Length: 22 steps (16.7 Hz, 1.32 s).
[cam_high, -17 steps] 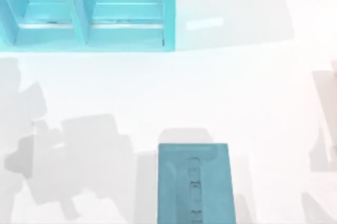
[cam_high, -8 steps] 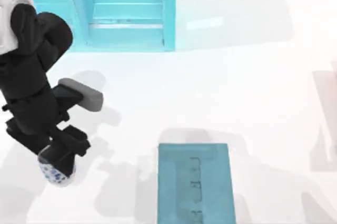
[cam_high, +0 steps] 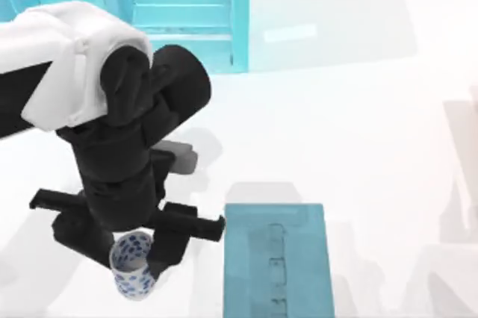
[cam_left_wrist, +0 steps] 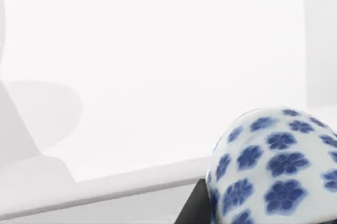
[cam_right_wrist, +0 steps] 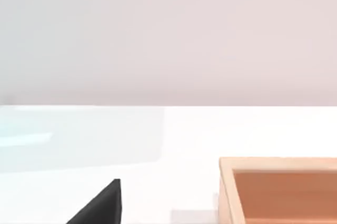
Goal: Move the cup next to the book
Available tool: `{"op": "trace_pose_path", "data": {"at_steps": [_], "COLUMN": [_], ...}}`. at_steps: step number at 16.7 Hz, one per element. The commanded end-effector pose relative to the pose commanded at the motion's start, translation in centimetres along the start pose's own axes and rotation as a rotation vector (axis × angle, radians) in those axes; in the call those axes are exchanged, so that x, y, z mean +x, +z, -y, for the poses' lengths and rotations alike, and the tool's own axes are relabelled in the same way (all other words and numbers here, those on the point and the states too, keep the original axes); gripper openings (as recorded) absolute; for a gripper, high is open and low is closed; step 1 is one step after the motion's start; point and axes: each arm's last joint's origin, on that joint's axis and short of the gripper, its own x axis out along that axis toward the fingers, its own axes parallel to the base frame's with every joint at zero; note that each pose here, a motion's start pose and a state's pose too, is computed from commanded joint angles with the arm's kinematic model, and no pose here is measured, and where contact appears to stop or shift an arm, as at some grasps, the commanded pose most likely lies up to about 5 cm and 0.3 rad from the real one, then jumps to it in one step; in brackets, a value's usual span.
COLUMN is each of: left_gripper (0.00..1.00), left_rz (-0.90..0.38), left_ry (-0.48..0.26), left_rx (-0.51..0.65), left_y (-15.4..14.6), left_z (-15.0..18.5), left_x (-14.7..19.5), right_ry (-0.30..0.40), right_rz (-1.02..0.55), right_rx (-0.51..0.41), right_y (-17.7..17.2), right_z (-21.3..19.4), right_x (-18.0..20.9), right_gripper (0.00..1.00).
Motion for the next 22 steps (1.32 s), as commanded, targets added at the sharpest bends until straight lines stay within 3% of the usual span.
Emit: {"op": "trace_pose_path", "data": {"at_steps": [7, 15, 22], "left_gripper": [0.00, 0.00, 0.00], "left_rz": [0.181, 0.186, 0.188], "left_ry": [0.020, 0.023, 0.021], "left_rx": [-0.222, -0.236, -0.233], "left_y": [-2.4, -2.4, -1.7], "left_z": [3.3, 3.3, 3.3], "left_x": [-2.3, -2.2, 1.3], "right_ry": [0.000, 0.000, 0.000], "right_rz": [0.000, 0.000, 0.000], "right_rx": [0.000, 0.000, 0.000], "right_y": [0.0, 0.0, 0.0], "right_z": [0.0, 0.0, 0.0], "right_x": [0.0, 0.0, 0.0], "right_gripper": [1.00, 1.00, 1.00]}}
